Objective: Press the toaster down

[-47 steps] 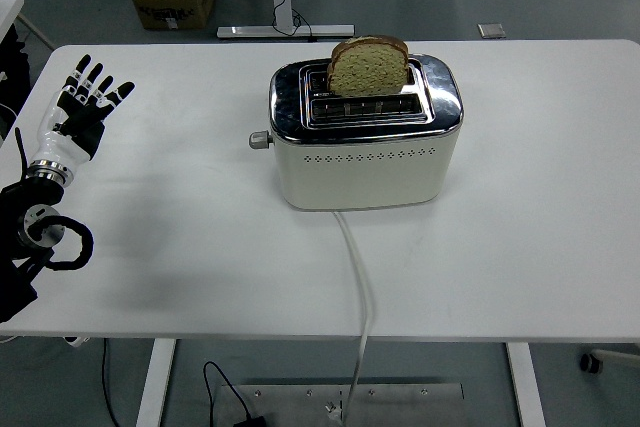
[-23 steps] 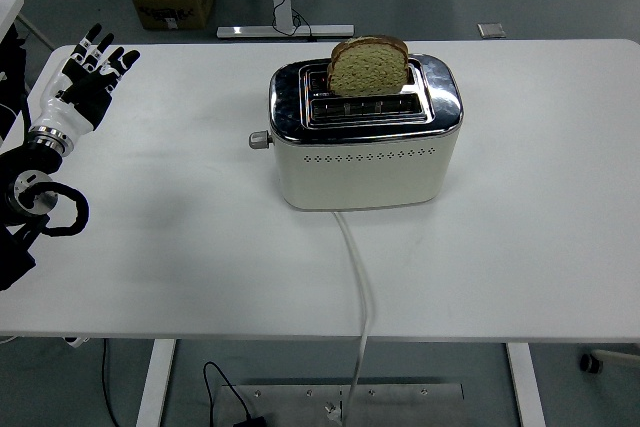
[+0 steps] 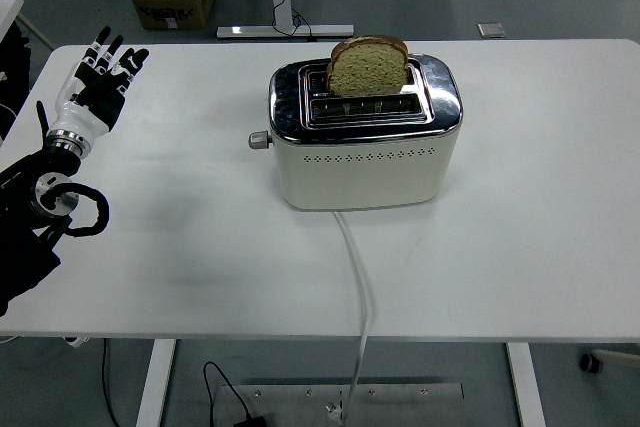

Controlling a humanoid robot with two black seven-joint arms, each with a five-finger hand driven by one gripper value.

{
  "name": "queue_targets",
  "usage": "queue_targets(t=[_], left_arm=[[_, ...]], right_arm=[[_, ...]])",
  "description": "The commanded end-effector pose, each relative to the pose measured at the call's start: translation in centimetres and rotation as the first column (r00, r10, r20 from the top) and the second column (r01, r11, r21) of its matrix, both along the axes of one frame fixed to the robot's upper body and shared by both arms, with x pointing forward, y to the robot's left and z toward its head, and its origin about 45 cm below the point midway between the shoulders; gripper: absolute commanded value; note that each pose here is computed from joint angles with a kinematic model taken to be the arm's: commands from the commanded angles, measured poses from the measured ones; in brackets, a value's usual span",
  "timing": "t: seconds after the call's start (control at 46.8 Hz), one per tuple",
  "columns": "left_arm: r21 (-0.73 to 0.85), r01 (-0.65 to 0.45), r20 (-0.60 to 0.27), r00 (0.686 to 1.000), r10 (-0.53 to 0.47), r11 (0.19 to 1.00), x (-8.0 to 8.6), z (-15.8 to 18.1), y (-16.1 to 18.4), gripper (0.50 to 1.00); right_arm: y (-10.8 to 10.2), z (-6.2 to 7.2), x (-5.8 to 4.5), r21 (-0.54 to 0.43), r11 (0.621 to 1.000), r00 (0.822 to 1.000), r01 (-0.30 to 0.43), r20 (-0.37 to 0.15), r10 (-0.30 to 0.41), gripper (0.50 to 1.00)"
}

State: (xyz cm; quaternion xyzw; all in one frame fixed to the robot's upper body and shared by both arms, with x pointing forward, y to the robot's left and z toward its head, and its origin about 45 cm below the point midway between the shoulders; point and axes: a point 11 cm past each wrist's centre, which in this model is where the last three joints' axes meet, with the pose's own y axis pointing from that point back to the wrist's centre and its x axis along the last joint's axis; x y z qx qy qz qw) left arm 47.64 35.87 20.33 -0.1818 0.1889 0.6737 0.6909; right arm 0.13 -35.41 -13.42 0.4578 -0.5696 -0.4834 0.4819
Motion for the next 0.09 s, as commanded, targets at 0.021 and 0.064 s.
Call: queue_targets(t=[0.021,0.064], left_arm=[[-0.003,0.002,0.004,1.000,-0.002,1.000,-0.01,0.04,0.01,1.000],[-0.002,0.002,0.005,1.000,-0.002,1.000,-0.05,0.00,-0.02,1.000]], right_arm=[[-0.03,0.00,0.01,-0.001,1.000,1.000,-0.002,0.001,0.002,0.998],[-0.03,0.00,0.01,-0.001,1.000,1.000,-0.003,0.001,0.003,0.998]])
